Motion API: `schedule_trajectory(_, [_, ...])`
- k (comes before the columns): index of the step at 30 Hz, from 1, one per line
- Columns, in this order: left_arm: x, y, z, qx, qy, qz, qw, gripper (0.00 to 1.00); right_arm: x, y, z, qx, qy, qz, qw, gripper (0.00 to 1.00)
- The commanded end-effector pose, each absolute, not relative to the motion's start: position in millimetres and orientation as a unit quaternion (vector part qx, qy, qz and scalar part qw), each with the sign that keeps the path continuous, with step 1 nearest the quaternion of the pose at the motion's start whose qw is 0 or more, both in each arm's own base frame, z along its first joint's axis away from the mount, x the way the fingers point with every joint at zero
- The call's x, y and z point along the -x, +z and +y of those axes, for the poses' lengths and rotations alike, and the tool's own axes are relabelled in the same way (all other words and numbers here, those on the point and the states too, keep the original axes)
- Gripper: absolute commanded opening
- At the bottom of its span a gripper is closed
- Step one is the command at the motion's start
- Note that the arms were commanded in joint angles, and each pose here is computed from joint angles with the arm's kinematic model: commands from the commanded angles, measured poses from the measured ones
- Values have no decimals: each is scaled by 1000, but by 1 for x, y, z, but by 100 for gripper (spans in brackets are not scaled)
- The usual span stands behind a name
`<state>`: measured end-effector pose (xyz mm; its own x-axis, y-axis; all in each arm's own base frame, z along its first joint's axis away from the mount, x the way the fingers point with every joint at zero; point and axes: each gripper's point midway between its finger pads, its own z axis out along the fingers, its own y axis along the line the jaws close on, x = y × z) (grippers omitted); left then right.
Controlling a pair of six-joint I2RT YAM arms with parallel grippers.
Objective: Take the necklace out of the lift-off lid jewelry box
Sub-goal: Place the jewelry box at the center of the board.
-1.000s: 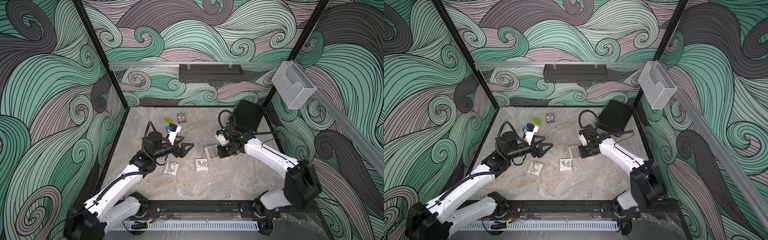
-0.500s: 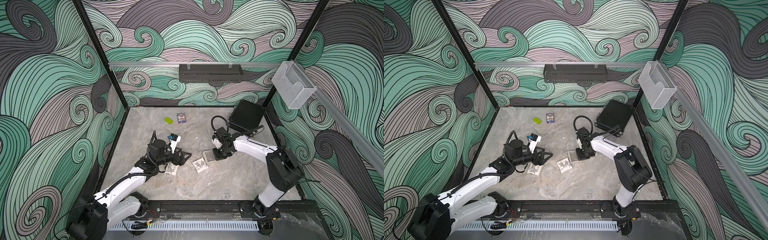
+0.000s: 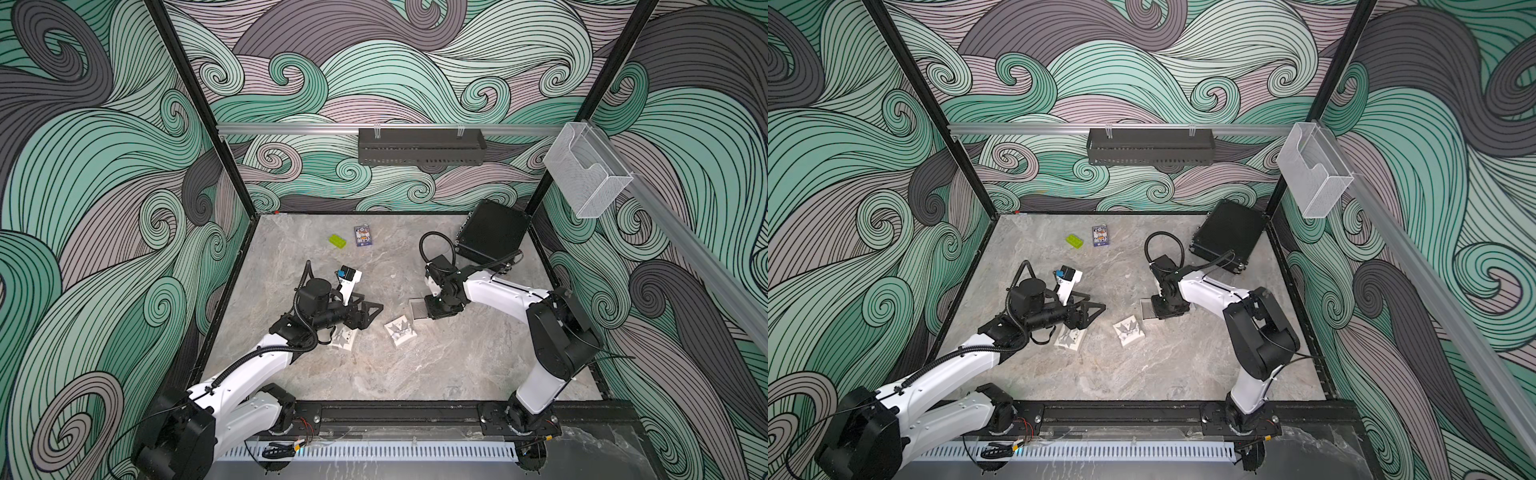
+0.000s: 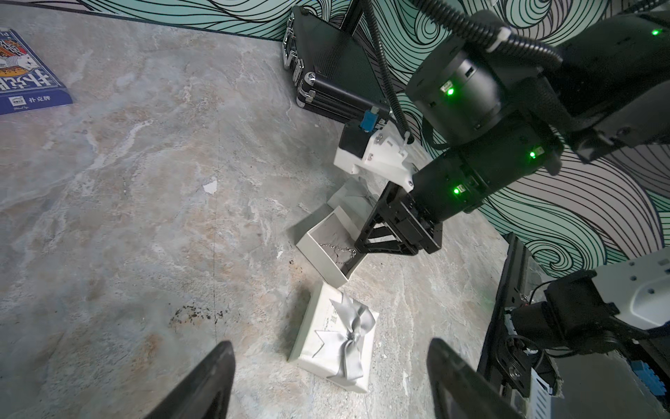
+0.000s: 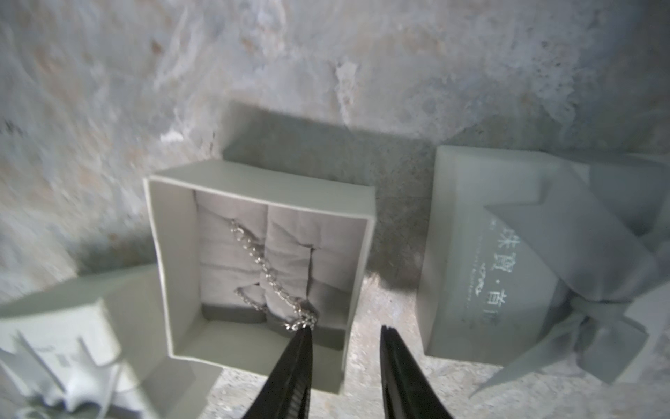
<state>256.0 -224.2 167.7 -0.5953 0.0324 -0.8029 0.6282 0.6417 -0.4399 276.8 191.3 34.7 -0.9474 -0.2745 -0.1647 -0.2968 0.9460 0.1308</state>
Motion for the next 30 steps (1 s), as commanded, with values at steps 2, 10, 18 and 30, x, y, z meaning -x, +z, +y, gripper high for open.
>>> schedule_trajectory(2, [-266, 173, -228, -203, -373, 807, 411, 82, -268, 57, 196, 143, 111, 979, 94, 40])
schedule_trajectory(10, [-271, 171, -235, -199, -385, 806, 403, 79, -262, 70, 221, 161, 182, 966, 84, 40])
schedule_trajectory(18, [-273, 169, -233, -196, -377, 810, 405, 79, -271, 71, 217, 193, 132, 965, 122, 40])
schedule_trajectory(30, [-277, 166, -233, -192, -372, 814, 403, 78, -298, 45, 228, 215, 97, 966, 109, 38])
